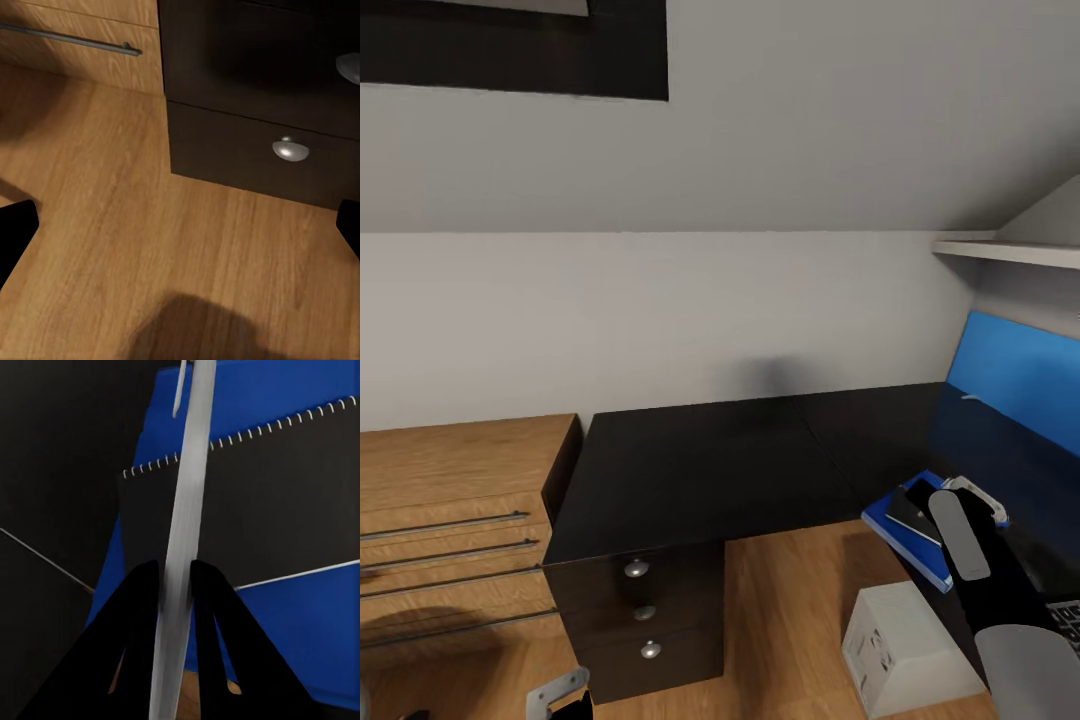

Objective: In the bedroom, organize the workspace by keeping the computer under the desk, ensuring the monitor is on the desk, placing the keyboard on the desk next to the monitor, placing the mouse on the desk next to the keyboard, moving the folder from the swivel chair onto the desk next to the mouse, stacking the notebook on top of the folder with the pen on top of the notebook, and positioning the swivel chair next to the desk.

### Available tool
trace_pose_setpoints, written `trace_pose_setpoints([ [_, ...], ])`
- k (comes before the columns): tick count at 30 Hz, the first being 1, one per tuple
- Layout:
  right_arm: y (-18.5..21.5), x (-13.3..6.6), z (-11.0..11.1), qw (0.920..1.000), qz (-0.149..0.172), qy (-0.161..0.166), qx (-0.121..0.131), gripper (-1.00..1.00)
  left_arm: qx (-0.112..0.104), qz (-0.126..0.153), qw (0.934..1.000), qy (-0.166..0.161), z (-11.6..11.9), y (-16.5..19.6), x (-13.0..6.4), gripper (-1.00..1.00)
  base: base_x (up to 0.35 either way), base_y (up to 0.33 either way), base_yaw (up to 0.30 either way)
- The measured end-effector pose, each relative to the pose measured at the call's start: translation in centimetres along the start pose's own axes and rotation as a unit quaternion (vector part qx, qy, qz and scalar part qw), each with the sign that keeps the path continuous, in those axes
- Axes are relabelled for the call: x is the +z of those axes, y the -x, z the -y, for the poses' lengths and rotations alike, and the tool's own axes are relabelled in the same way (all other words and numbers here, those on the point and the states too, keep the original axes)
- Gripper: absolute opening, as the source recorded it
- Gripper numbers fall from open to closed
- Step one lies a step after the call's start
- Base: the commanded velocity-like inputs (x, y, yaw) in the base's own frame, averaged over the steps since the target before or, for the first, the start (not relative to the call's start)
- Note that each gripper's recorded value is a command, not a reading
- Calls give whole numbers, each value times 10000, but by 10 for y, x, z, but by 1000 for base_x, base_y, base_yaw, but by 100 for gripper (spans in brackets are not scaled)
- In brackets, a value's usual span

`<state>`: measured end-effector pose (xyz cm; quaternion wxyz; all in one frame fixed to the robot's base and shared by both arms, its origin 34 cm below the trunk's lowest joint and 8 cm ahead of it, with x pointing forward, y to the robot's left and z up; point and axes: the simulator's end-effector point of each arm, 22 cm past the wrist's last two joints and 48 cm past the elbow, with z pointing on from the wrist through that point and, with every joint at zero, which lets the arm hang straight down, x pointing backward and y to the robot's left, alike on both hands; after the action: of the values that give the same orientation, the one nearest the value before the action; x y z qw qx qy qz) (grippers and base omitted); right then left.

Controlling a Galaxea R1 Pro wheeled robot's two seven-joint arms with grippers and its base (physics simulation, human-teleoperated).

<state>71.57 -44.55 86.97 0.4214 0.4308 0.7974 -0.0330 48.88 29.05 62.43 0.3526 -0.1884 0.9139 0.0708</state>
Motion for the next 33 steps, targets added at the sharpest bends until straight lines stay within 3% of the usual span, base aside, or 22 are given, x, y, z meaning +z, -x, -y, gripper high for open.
trace_pose_setpoints([
  [11,-17,11,-1,9999,0,93,-137,-100,-1,-7,10000,12,0,-13,13,100,0,0,0],
  [27,-39,34,21,9993,32,-139,-343,-100,3,-10,10000,17,-2,-33,33,100,0,0,0],
  [33,-40,34,21,9992,39,-155,-362,-100,10,-43,10000,29,-3,-36,33,100,0,0,0],
])
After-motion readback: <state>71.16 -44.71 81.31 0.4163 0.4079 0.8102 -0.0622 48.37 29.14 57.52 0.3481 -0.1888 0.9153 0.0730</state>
